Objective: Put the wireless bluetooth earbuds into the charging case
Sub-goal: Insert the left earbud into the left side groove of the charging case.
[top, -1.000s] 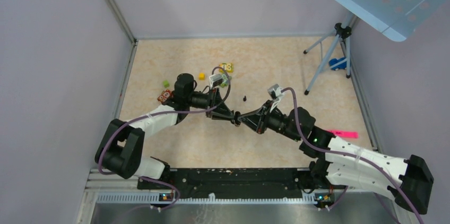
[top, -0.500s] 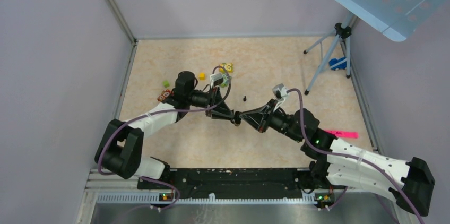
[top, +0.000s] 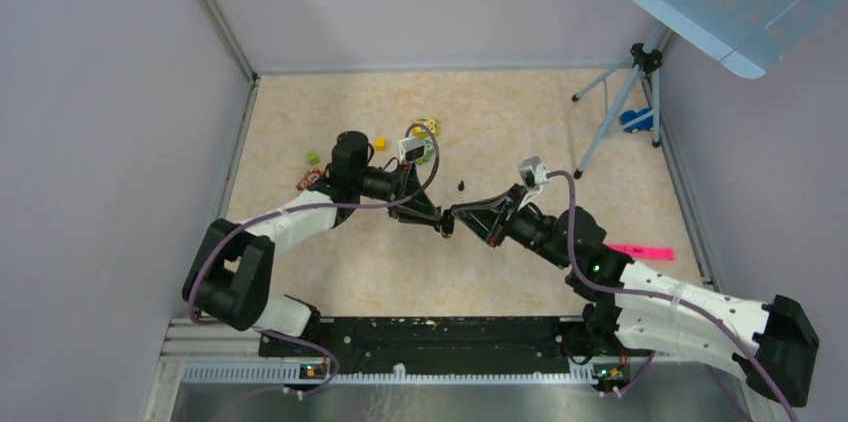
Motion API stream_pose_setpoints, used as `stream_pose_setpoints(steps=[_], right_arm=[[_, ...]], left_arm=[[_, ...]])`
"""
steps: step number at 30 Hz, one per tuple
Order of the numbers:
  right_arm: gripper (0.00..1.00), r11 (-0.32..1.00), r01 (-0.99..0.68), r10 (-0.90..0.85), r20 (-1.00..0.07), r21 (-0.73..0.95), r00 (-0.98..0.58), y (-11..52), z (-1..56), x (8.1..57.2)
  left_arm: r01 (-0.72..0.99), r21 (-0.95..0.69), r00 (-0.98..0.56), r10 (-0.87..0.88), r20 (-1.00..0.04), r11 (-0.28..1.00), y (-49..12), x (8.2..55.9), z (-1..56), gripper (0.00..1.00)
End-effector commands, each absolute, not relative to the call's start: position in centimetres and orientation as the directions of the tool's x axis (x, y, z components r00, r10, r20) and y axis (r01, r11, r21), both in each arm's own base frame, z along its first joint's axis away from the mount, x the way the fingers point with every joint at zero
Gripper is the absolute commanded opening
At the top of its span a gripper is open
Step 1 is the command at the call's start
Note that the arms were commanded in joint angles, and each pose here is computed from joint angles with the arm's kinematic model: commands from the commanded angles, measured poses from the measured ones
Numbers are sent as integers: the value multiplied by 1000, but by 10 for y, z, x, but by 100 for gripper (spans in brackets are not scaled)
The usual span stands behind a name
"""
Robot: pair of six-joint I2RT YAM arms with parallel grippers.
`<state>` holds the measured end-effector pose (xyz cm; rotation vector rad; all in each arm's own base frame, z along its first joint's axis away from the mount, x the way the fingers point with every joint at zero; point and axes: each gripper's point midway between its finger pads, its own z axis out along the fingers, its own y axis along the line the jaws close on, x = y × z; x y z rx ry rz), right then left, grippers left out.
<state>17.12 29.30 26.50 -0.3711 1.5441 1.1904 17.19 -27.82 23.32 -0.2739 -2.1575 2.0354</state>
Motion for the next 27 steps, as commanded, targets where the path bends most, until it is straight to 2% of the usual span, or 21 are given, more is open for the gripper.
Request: stream_pose_setpoints(steps=[1, 8, 27], right_arm=[[1, 420, -789, 379, -877, 447, -295, 296, 281, 169], [0, 380, -808, 384, -872, 450, -305, 300, 280, 164], [0, 370, -807, 389, -865, 461, -317, 302, 274, 163]], left_arm=[[85, -996, -961, 267, -79, 11, -280, 176, 251, 0], [67, -998, -963, 262, -62, 11, -281, 178, 254, 0], [73, -997, -967, 245, -75, -17, -280, 176, 271, 0]])
